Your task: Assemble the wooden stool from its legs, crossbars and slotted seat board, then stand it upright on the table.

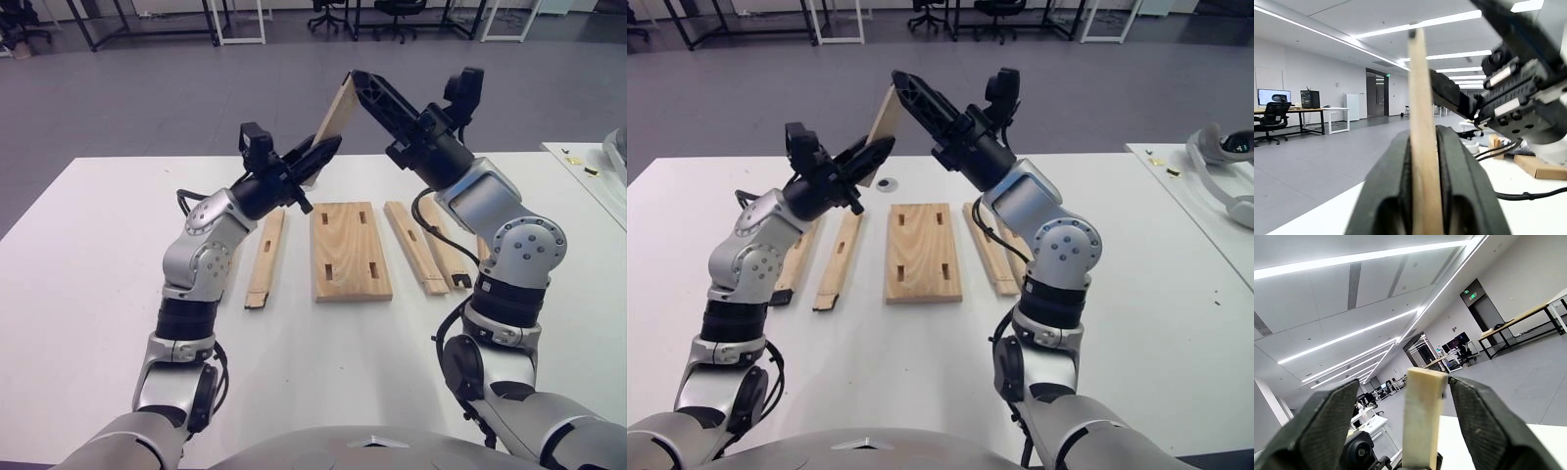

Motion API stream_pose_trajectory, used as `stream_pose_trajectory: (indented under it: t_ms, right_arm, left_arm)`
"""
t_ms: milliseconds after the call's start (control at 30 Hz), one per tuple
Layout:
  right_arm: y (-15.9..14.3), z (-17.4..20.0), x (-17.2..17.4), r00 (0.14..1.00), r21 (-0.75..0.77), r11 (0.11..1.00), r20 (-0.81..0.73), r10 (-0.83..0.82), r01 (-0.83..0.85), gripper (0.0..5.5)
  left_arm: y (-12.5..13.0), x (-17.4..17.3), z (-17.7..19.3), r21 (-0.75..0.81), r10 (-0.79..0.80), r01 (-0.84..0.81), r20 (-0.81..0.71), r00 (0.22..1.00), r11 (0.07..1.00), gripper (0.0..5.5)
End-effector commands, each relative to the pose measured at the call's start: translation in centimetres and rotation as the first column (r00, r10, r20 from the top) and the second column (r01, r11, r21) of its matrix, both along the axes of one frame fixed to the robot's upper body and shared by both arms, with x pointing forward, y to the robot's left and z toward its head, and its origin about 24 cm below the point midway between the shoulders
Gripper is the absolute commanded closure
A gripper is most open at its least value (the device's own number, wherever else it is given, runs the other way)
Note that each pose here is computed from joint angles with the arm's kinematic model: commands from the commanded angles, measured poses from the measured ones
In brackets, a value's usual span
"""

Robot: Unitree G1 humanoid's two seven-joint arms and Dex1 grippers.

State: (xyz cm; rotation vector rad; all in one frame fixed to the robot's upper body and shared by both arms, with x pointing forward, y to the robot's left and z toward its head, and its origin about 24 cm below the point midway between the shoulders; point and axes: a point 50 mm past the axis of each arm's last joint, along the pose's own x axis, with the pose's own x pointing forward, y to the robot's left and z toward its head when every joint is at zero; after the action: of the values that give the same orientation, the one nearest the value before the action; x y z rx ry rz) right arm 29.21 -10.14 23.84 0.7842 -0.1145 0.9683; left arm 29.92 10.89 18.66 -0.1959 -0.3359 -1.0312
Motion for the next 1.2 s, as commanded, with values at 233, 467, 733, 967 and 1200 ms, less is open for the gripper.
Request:
stream_pose_trajectory:
  t_ms: [233, 467, 733, 967, 1200]
  right_arm:
    - [-0.1, -0.9, 0.5, 0.996, -0.033, 0.998, -0.072, -0.047, 0.045, 2.12]
    - [0.4, -1.6, 0.6, 0.995, -0.061, 0.997, -0.091, -0.049, 0.044, 2.12]
    - [0.3, -0.7, -1.1, 0.994, -0.073, 0.993, 0.037, 0.100, -0.097, 2.12]
    - [0.9, 0.3, -3.8, 0.925, -0.097, 0.939, 0.166, 0.342, -0.330, 2.12]
    - [0.7, -0.2, -3.8, 0.919, -0.099, 0.928, 0.138, 0.370, -0.359, 2.92]
  left_arm:
    - [0.3, 0.4, -0.3, 0.103, 0.129, -0.144, 0.142, 0.981, 0.984, 5.12]
    - [0.1, 0.6, -0.6, 0.161, 0.156, -0.190, 0.198, 0.968, 0.969, 5.12]
    - [0.8, -0.5, -0.7, -0.068, -0.153, 0.145, -0.133, 0.979, 0.987, 5.12]
    - [1.5, -2.5, -1.5, -0.046, -0.420, 0.433, -0.352, 0.837, 0.900, 5.12]
    - [1.6, -2.6, -0.6, -0.089, -0.466, 0.468, -0.361, 0.808, 0.879, 5.12]
